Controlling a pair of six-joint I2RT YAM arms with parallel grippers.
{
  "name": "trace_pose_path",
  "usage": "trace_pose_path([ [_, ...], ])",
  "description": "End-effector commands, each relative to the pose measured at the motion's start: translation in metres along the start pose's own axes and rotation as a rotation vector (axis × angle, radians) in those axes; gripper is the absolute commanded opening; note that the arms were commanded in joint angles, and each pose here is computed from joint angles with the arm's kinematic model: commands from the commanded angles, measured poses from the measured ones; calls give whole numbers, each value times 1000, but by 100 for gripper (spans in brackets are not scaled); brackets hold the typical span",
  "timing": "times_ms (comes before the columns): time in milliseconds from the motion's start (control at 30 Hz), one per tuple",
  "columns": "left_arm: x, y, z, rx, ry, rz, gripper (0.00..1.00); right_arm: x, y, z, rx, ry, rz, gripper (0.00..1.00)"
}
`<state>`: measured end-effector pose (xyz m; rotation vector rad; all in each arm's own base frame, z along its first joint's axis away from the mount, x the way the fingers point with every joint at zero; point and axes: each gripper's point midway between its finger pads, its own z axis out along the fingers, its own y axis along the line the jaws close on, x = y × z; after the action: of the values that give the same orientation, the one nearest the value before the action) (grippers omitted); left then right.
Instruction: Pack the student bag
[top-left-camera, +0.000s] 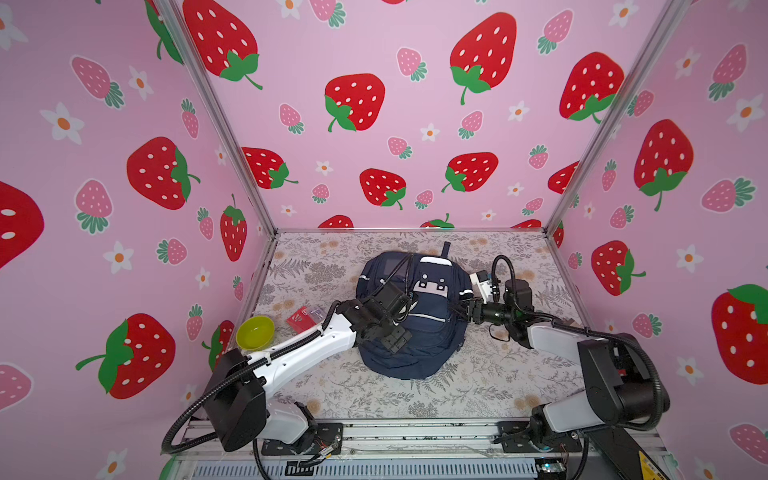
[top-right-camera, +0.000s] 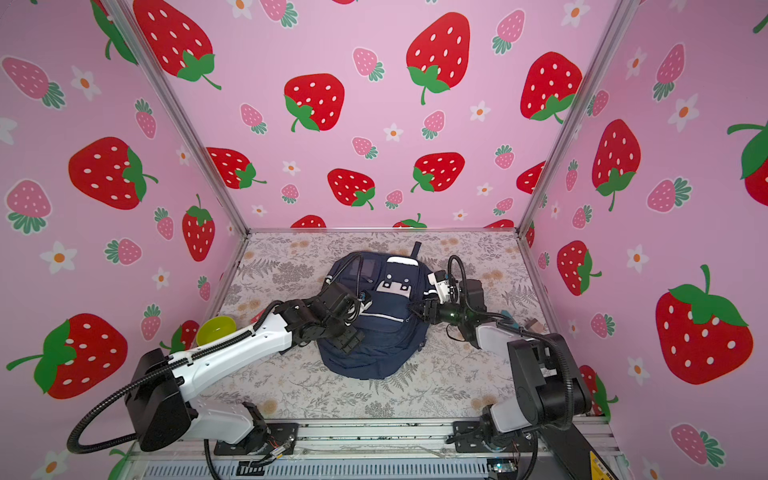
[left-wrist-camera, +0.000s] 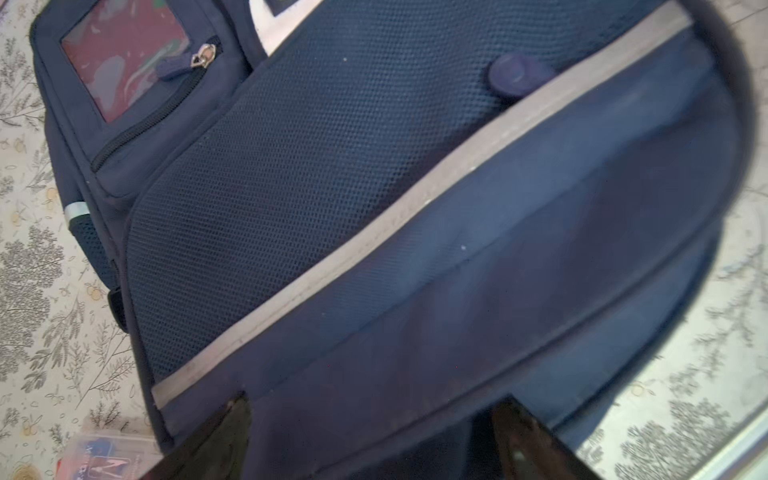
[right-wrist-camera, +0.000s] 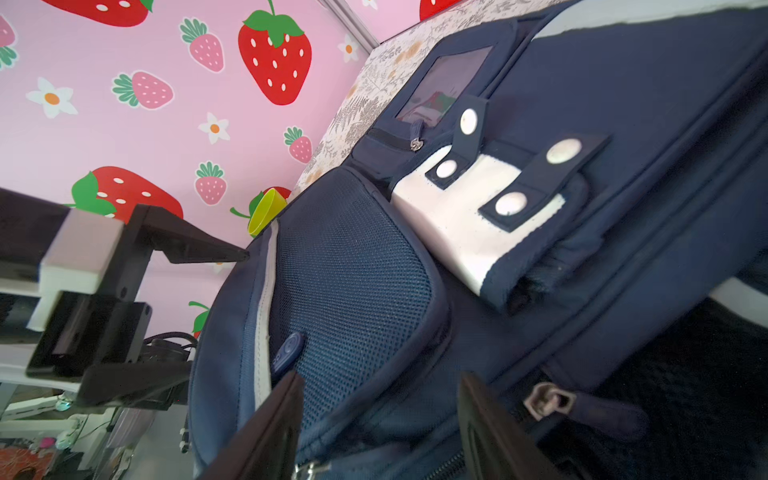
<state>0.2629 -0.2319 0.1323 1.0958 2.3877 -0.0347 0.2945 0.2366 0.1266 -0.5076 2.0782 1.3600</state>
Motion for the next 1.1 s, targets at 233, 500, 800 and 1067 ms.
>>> trace_pose_path([
  [233, -23, 17, -11, -52, -60, -5, 68, 14, 21, 0, -164, -15, 13, 52],
  [500, -26, 20, -10, -52, -48, -38, 51, 29, 29, 1, -181, -6, 31, 40],
  [800, -27, 22, -12, -40, -55, -78, 43, 38, 37, -1, -179, 4, 39, 31],
  [1067, -28, 20, -15, -23, -67, -87, 42, 50, 34, 6, -88, 41, 5, 34],
])
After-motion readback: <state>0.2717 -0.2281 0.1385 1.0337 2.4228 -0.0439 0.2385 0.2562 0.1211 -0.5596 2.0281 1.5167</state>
